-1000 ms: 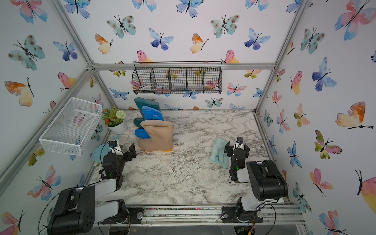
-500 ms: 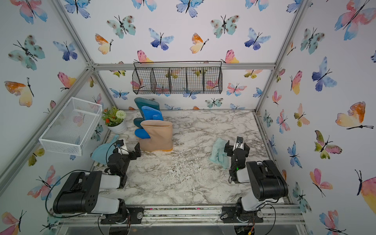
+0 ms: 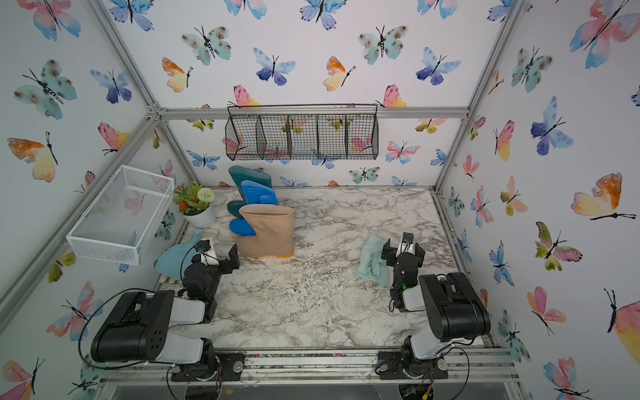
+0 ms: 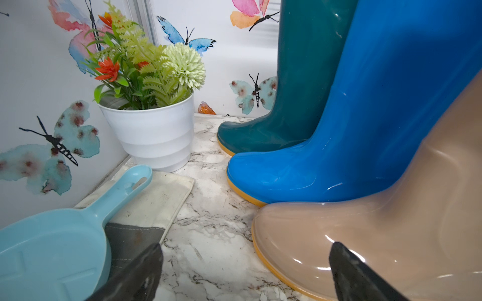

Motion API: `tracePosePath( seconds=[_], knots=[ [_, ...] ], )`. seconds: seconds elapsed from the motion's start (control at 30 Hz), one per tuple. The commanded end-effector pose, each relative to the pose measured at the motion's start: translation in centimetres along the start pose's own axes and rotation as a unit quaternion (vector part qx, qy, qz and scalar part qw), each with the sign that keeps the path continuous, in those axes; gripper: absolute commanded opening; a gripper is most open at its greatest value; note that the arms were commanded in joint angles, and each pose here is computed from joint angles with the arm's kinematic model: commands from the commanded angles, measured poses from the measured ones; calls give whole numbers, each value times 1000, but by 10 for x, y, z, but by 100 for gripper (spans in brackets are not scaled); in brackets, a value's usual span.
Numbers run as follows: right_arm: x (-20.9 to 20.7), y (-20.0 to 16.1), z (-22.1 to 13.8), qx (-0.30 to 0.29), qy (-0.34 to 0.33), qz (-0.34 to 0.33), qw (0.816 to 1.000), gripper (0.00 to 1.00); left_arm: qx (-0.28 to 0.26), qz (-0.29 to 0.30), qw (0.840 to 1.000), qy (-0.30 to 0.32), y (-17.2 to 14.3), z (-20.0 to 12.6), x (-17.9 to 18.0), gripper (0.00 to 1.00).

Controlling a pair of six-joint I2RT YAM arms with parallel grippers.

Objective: Wipe the rubber boots with a cloth
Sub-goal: Reset both arms

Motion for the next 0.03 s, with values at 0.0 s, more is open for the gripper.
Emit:
tracePosePath(
  seconds=[0.0],
  knots=[
    [0, 1, 1, -8, 8, -3, 1000, 99, -13, 4, 1000, 2, 3, 0, -1, 98]
  ],
)
Point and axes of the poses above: each gripper's point midway between its finger pads, its own z axis out along the fingers, its own x axis along the line the jaws close on, y = z × x, the point moved 9 cm from there along -z, back along the fingers, and after that the axes turned 4 degrees about -z, right-handed, at the moved point
